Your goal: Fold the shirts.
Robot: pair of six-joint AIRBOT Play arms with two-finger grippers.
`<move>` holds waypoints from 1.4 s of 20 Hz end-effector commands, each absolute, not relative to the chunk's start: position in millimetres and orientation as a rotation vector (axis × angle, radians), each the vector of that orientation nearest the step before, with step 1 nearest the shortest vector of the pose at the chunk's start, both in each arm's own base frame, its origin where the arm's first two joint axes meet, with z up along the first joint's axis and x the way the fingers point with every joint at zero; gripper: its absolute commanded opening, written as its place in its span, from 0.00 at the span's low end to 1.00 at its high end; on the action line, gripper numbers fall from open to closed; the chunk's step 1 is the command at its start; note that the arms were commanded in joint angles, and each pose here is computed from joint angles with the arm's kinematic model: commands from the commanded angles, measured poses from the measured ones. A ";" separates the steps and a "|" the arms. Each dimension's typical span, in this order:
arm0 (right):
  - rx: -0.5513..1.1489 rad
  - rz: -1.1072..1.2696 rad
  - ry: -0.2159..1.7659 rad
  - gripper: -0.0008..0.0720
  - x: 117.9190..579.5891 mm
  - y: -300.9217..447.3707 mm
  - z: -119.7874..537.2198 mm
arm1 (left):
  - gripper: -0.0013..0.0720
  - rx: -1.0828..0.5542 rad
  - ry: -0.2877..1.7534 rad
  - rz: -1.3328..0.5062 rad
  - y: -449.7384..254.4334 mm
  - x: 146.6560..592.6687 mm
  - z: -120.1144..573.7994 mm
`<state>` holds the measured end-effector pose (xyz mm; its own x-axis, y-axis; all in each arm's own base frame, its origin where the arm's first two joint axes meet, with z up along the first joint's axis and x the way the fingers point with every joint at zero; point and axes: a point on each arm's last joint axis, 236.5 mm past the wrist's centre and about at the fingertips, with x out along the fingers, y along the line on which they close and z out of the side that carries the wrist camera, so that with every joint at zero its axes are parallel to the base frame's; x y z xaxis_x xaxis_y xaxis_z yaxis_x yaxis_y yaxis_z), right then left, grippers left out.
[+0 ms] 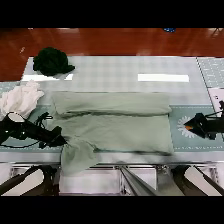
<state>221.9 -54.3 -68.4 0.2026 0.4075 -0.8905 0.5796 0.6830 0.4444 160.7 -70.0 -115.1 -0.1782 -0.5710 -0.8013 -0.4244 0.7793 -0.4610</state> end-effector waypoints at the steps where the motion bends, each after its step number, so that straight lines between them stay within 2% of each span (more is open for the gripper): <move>1: 0.976 -0.139 1.636 0.58 166.7 -29.7 -85.8 | 0.04 -0.794 1.777 -0.203 -79.1 166.6 -101.3; 3: 0.942 -0.106 1.750 0.58 147.1 -17.2 -93.0 | 0.04 -0.807 1.752 -0.207 -81.0 171.7 -99.3; 7: 0.846 -0.038 1.857 0.58 139.7 -0.9 -101.0 | 0.04 -0.808 1.740 -0.201 -80.5 174.3 -100.3; 13: 0.748 0.024 1.886 0.58 148.7 16.7 -113.9 | 0.04 -0.816 1.729 -0.199 -80.9 177.2 -100.3; 16: 0.789 0.066 1.871 0.57 162.9 39.2 -119.5 | 0.04 -0.833 1.717 -0.203 -83.3 180.3 -98.7; 17: 0.813 0.116 1.837 0.47 173.0 52.2 -116.5 | 0.04 -0.837 1.717 -0.205 -84.0 180.3 -98.2; 19: 0.856 0.236 1.761 0.05 193.1 71.6 -102.3 | 0.04 -0.831 1.714 -0.210 -83.5 181.7 -96.9; 22: 0.824 0.334 1.685 0.05 213.1 73.8 -75.9 | 0.04 -0.802 1.685 -0.259 -79.0 194.5 -82.5; 28: 0.700 0.311 1.525 0.05 261.2 49.5 -40.6 | 0.04 -0.751 1.468 -0.245 -42.0 269.0 -28.6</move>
<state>239.7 55.4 -57.8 -0.0060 0.6139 -0.7894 0.2821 0.7583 0.5876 238.5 -56.6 -53.6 0.0434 -0.6043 -0.7956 -0.3316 0.7424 -0.5821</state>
